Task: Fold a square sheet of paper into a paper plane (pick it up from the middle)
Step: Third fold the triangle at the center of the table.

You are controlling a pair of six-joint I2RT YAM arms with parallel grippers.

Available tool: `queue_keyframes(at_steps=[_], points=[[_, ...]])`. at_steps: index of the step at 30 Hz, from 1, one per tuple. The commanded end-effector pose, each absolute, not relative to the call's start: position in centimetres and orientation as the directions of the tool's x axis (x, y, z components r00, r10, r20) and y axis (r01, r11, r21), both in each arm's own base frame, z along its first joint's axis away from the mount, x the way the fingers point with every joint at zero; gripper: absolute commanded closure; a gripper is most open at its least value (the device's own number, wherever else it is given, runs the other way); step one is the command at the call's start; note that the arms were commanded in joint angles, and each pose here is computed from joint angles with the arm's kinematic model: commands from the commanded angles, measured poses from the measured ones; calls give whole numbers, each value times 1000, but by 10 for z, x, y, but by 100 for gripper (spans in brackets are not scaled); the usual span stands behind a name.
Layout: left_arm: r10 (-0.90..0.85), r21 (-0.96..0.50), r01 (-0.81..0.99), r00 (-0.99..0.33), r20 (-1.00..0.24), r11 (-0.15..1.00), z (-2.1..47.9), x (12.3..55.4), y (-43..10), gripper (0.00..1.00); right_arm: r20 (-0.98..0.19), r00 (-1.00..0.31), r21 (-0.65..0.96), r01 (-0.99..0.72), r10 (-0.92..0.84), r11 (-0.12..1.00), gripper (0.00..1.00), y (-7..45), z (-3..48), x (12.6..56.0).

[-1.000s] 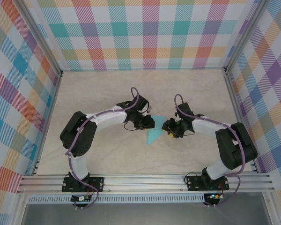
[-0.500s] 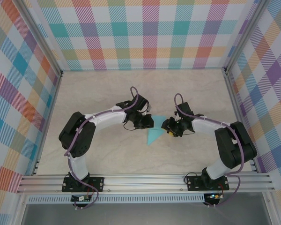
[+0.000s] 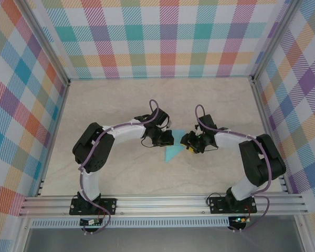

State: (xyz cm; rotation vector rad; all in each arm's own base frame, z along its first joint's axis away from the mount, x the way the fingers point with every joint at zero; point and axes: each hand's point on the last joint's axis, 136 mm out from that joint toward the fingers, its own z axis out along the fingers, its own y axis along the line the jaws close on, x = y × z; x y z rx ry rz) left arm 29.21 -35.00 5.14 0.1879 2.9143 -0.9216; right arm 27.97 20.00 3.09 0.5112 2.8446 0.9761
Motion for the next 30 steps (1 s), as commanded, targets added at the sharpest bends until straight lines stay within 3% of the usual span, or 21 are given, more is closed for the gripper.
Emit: queue_keyframes(at_steps=[1, 30], points=[[99, -517, 134, -991, -94, 845, 40, 292, -346, 89, 15, -947, 632, 258, 322, 731, 56, 204, 33, 285], [129, -432, 144, -990, -63, 890, 7, 287, -331, 89, 32, -951, 690, 245, 309, 681, 56, 220, 38, 297]])
